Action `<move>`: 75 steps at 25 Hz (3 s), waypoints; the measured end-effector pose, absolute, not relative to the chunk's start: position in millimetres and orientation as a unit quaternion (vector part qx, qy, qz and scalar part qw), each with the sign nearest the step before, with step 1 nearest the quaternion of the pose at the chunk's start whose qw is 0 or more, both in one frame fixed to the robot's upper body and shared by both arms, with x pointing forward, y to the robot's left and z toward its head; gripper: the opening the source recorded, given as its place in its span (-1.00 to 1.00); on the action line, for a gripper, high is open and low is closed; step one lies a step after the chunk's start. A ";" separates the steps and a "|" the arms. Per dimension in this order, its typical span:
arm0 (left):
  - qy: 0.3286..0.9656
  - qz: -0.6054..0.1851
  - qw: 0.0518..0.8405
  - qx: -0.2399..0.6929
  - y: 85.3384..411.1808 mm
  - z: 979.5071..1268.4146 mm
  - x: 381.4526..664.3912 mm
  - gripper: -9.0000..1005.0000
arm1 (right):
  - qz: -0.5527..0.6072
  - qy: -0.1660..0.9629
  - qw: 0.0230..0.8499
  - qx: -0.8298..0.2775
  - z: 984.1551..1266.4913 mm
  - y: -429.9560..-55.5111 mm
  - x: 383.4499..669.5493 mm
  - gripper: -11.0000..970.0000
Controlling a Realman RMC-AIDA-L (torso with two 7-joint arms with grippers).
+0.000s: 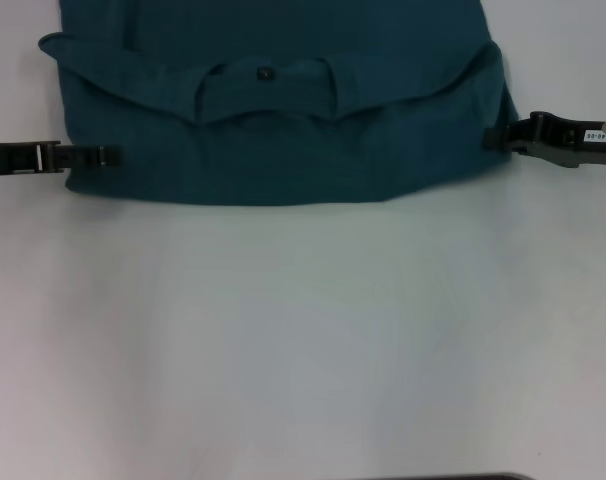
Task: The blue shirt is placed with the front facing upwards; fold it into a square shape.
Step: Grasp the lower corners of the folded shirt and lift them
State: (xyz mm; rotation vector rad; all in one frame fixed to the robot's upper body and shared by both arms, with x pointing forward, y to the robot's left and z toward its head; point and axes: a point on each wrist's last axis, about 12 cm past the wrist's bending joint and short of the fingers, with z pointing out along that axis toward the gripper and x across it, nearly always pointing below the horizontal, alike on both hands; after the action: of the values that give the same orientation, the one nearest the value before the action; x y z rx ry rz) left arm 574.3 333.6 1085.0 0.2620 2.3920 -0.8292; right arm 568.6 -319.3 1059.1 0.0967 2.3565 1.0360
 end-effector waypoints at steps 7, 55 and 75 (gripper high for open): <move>0.905 -0.297 0.286 0.107 335.3 1082.5 573.9 0.77 | 0.386 0.878 0.279 0.036 1058.6 -318.5 568.6 -0.91; 0.913 -0.271 0.273 0.133 327.9 1082.2 581.4 -0.82 | 0.388 0.875 0.287 0.040 1062.3 -320.1 571.8 -0.91; 0.911 -0.297 0.239 0.157 352.7 1090.8 559.4 -0.99 | 0.423 0.860 0.283 0.045 1046.0 -345.1 521.7 -0.91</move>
State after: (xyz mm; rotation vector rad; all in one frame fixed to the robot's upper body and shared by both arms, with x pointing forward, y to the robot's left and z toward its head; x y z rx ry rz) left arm 559.4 352.7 1090.8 0.4286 2.4953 -0.8138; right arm 521.7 -345.1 1046.0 0.1194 2.3022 1.1331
